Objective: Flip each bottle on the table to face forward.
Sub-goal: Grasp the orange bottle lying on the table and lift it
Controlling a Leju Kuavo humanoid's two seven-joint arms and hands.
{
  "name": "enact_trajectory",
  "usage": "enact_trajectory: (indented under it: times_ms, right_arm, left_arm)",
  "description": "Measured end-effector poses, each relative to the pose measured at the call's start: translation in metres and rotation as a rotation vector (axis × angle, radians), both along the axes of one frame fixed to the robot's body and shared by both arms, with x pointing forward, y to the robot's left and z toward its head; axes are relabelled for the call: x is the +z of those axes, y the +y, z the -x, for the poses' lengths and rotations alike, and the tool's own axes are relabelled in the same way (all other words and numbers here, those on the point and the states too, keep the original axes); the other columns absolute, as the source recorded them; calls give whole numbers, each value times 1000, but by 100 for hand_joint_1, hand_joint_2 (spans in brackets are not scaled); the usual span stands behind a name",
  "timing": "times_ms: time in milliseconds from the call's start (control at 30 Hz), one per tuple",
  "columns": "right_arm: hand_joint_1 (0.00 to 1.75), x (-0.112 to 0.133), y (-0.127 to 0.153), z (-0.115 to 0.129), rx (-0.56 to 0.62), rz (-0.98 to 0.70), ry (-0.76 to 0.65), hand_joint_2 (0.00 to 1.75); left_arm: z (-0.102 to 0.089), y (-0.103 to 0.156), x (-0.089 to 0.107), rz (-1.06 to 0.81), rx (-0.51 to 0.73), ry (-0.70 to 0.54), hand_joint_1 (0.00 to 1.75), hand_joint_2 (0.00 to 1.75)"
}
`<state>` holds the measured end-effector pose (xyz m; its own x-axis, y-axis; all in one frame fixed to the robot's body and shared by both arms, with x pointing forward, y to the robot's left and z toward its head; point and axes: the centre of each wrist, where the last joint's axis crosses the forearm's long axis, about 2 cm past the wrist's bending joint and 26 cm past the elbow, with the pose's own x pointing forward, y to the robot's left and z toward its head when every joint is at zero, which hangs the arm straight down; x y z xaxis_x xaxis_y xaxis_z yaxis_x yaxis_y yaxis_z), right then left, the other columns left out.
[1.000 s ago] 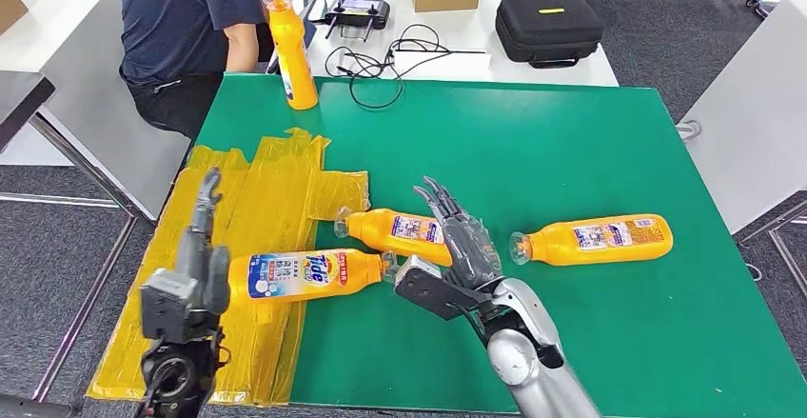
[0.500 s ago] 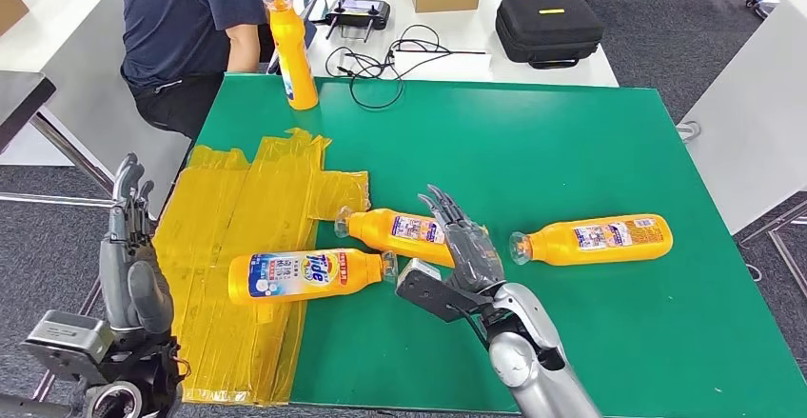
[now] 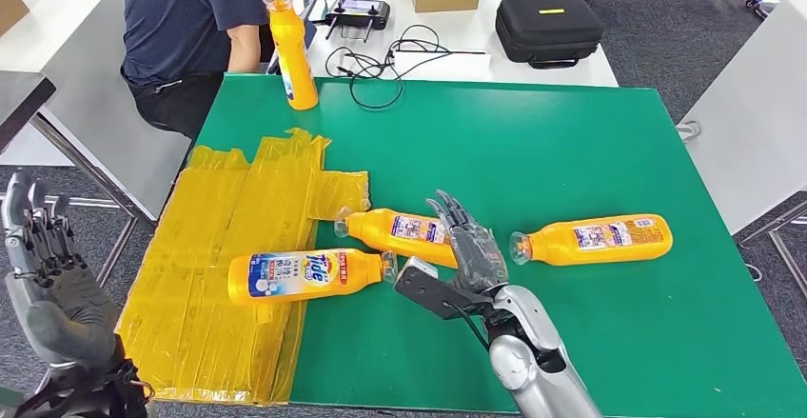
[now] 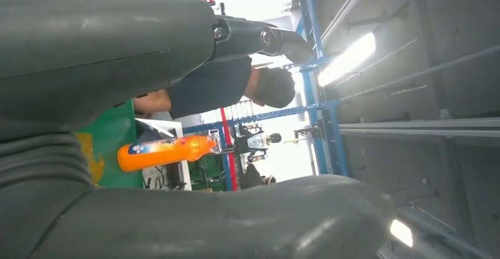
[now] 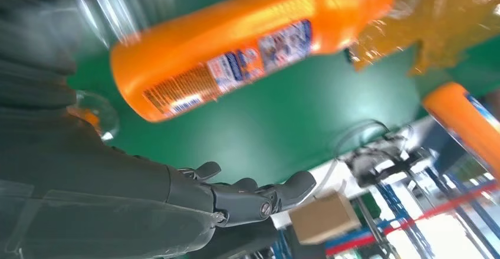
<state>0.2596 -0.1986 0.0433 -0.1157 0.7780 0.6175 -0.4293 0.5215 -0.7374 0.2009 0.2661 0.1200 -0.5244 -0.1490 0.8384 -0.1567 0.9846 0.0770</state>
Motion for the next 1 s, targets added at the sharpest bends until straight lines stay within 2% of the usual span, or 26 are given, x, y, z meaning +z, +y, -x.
enact_trajectory:
  times_ms: [100,233,333,667,967,1000]
  right_arm:
    - [0,-1,2,-5,4,47,24,175]
    - [0,-1,1,-28,1,85,47,175]
    - [0,-5,1,-37,-1,110,79,175]
    - [0,-36,-8,-26,-65,232,187,175]
    - [0,-41,-5,-25,-68,273,225,175]
    - [9,-41,-5,-25,-65,282,232,175]
  left_arm:
    - [5,3,-1,41,-9,13,0,0]
    - [8,3,-2,88,-28,31,0,0]
    - [8,3,-2,101,-40,36,0,0]
    - [-6,1,0,138,-82,19,0,0]
    - [-13,-1,-2,152,-96,20,0,0]
    - [-15,-2,-2,155,-97,17,0,0]
